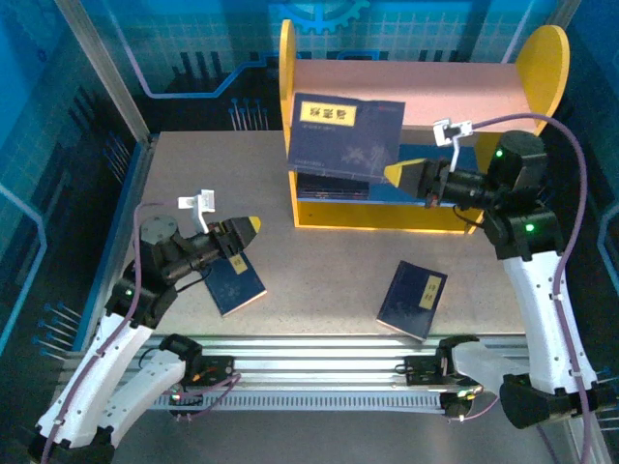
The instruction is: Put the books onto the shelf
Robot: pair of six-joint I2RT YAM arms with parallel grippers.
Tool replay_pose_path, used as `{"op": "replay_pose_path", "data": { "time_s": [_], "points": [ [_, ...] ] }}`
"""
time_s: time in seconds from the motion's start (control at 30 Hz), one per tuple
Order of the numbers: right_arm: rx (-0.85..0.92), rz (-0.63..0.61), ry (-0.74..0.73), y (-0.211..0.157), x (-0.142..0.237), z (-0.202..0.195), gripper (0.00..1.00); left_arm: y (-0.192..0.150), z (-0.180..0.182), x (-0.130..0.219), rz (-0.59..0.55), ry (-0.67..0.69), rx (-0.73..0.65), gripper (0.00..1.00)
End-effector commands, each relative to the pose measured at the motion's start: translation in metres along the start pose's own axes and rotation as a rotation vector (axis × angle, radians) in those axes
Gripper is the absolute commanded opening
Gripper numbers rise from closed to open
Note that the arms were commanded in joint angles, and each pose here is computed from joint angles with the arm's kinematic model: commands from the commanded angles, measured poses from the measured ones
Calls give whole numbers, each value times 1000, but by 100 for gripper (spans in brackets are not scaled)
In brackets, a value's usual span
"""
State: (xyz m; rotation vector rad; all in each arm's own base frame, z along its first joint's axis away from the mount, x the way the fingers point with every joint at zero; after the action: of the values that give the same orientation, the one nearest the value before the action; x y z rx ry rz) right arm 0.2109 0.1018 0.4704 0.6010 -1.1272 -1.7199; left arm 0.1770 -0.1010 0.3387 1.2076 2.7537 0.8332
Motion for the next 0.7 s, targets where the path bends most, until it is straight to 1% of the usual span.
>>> {"op": "replay_pose_path", "data": {
  "time_s": [0.0, 0.33, 0.67],
  "points": [
    [9, -17, 36, 17, 5, -7, 7, 3, -5, 7, -22, -5, -24, 51],
    [-6, -22, 4, 44, -13, -49, 7, 1, -1, 6, -14, 8, -15, 51],
    [-34, 6, -33, 54, -29, -81, 8, 0, 3, 4, -12, 9, -8, 51]
  ]
}}
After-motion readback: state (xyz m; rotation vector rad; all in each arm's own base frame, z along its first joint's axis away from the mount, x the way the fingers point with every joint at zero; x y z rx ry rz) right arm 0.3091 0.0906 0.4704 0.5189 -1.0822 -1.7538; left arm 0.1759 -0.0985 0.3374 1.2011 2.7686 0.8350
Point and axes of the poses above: each hand's point on the last joint's axis, 136 mm out from that joint toward the fingers, its own x axis back along the fingers, its own z axis along the line the jaws close on, y = z × x, the point moved 8 cm from there along x, back along the fingers, and after that the axes turned 10 degrees about x, right-handed, at the moved point
